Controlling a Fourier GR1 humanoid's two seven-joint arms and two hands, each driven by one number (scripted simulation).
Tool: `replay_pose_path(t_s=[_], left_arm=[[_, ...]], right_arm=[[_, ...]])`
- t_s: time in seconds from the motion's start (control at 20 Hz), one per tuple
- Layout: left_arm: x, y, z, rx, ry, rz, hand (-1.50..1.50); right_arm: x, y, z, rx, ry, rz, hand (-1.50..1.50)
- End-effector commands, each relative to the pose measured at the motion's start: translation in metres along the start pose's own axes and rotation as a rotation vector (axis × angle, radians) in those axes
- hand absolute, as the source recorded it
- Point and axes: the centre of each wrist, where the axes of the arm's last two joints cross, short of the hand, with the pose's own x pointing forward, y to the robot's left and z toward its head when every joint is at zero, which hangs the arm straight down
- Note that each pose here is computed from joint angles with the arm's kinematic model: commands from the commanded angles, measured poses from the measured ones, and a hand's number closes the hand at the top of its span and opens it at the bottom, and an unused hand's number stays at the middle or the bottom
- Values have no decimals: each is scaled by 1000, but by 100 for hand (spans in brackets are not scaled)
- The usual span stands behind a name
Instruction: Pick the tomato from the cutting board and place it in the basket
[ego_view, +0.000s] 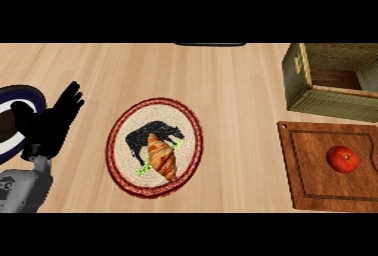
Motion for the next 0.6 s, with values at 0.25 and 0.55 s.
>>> replay_pose_path(t_s=[0.25, 0.55], left_arm=[[0, 8, -3, 7, -6, -11, 0], [3, -6, -5, -5, 1, 4, 0]], right_arm=[[-50, 63, 5, 63, -184, -170, -150], [-67, 132, -25, 42, -216, -195, -150]])
